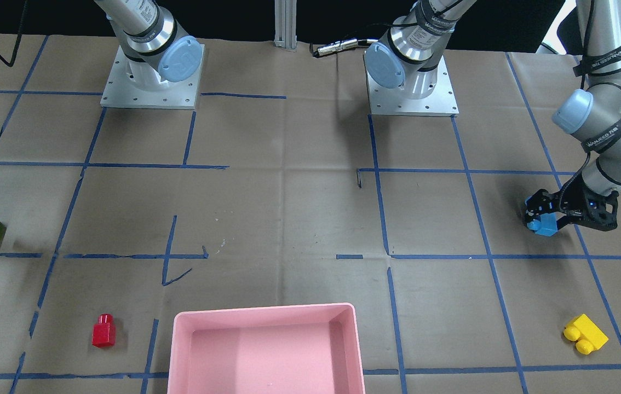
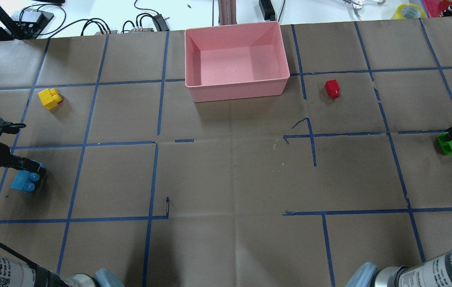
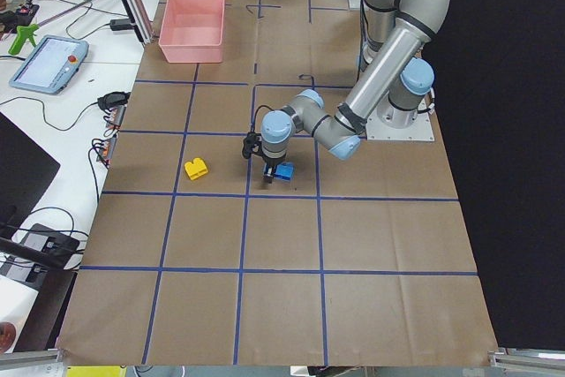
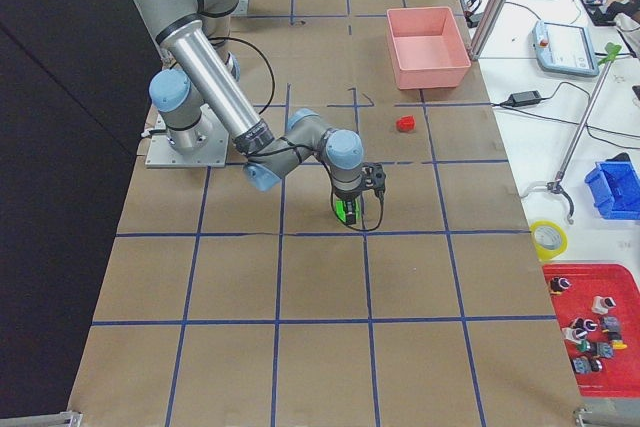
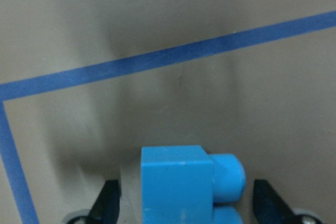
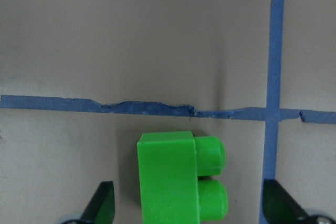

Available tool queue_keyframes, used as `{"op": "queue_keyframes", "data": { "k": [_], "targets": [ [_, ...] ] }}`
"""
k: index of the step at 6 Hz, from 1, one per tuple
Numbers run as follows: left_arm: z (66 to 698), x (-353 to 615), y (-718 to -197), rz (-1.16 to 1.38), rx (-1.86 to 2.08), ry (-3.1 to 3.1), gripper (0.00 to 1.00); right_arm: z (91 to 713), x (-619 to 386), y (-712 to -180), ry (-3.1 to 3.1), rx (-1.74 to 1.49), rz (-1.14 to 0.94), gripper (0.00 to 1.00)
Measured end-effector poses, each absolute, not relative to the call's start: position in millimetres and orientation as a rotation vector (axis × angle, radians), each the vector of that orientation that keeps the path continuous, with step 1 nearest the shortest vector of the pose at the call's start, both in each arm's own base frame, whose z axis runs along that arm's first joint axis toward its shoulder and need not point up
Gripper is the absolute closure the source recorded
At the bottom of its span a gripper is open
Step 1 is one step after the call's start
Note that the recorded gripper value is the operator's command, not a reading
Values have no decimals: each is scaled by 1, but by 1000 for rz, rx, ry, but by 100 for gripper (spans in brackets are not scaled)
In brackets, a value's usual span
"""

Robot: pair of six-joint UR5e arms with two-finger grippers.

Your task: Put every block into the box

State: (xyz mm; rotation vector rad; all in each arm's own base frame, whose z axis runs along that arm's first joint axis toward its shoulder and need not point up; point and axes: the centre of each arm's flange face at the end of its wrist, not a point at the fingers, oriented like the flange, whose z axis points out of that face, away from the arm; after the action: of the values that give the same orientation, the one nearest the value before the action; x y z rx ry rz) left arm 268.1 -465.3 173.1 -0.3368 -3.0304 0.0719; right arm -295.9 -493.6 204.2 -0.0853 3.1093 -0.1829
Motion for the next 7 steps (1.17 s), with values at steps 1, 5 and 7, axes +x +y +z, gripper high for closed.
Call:
{"op": "queue_keyframes", "data": {
  "k": [1,5,7],
  "targets": [
    [174,268,-465,71,-334,-3033,56,195,-297,-494,3103,-86,-179,4],
    [205,273,-475,75,-363,-3097,76,177,-298,-493,3109,-85,-179,67],
    [303,275,-516,79,-407,-3138,76,178,-298,-492,3112,-84,-173,84]
  ]
}}
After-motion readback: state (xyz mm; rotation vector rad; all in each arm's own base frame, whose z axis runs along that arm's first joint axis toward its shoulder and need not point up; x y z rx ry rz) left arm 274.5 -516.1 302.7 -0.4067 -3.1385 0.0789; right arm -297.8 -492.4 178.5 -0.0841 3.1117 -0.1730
